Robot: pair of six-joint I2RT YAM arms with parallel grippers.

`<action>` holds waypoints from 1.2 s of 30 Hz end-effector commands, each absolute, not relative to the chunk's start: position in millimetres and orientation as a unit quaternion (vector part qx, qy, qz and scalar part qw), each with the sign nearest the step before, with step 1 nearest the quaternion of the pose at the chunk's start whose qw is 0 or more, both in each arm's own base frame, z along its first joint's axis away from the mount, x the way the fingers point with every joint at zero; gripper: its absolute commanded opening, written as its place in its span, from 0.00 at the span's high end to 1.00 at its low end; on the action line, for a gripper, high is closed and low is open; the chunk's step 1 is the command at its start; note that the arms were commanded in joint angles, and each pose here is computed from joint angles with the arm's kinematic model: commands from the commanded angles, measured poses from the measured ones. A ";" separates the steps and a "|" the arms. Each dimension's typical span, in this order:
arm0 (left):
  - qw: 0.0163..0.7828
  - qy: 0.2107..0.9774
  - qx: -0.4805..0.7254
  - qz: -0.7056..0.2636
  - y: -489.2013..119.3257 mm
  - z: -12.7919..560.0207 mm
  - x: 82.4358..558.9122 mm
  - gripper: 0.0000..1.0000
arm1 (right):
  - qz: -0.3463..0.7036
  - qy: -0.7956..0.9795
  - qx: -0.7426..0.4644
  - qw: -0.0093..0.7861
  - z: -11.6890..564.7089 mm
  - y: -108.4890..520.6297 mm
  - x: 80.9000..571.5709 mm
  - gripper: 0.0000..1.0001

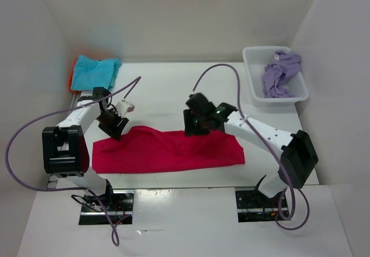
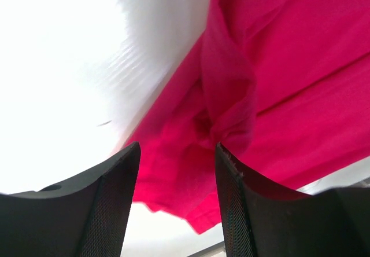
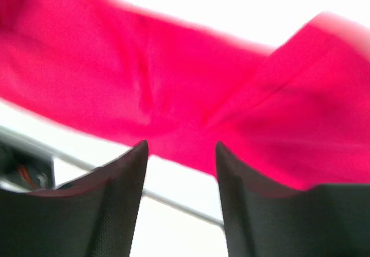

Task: Fold and stack the t-shirts
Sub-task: Grap the side of the flattened tshirt furthest away from the robot with both arms

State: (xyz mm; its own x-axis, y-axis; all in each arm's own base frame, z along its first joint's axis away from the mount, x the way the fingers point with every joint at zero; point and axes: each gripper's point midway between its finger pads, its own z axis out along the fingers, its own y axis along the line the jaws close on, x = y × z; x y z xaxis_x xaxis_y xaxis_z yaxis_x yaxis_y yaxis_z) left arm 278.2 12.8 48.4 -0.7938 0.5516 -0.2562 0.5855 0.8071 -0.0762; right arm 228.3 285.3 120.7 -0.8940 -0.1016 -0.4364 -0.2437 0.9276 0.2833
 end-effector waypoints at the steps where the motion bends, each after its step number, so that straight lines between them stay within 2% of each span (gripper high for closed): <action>1: 0.139 0.944 0.299 -0.033 22.9 67.9 281.7 0.38 | 0.132 0.952 -0.012 0.276 145.4 240.5 292.9 0.43; 3: 0.151 0.946 0.287 -0.006 33.2 74.3 287.1 0.37 | 0.107 0.955 0.017 0.276 137.3 213.2 323.3 0.37; 8: 0.153 0.946 0.286 0.002 35.7 77.0 289.6 0.34 | 0.095 0.967 -0.031 0.236 98.4 234.1 367.5 0.21; 10: 0.144 0.949 0.281 -0.003 34.7 70.9 283.0 0.34 | 0.120 0.967 -0.064 0.218 90.0 251.5 374.1 0.21; 13: 0.133 0.953 0.272 -0.007 36.2 64.5 275.4 0.34 | 0.126 0.958 -0.132 0.222 93.3 282.5 357.8 0.21; 16: 0.129 0.956 0.264 -0.014 36.2 58.9 270.6 0.34 | 0.125 0.959 -0.157 0.202 77.5 297.0 344.4 0.28; 18: 0.135 0.955 0.264 -0.017 34.9 59.1 273.1 0.34 | 0.114 0.964 -0.158 0.181 62.7 292.4 338.5 0.34; 24: 0.126 0.956 0.264 -0.020 34.7 54.0 272.0 0.33 | 0.068 0.980 -0.121 0.142 34.2 267.7 332.6 0.35; 27: 0.122 0.957 0.264 -0.022 34.7 51.7 271.4 0.33 | 0.060 0.983 -0.122 0.121 24.9 260.9 321.0 0.48; 28: 0.122 0.957 0.264 -0.022 34.7 51.7 271.4 0.33 | 0.068 0.982 -0.123 0.123 29.7 263.0 320.6 0.60; 30: 0.118 0.957 0.264 -0.024 34.6 49.4 270.9 0.33 | 0.076 0.983 -0.114 0.125 33.7 262.9 316.7 0.72; 31: 0.117 0.957 0.264 -0.024 34.6 49.4 270.8 0.33 | 0.082 0.982 -0.115 0.127 38.1 264.7 316.3 0.83; 34: 0.117 0.957 0.264 -0.024 34.6 49.4 270.8 0.33 | 0.095 0.979 -0.104 0.146 53.6 267.3 318.4 0.97; 36: 0.113 0.958 0.264 -0.026 34.2 47.0 267.8 0.33 | 0.107 0.976 -0.099 0.162 66.9 270.1 321.4 1.00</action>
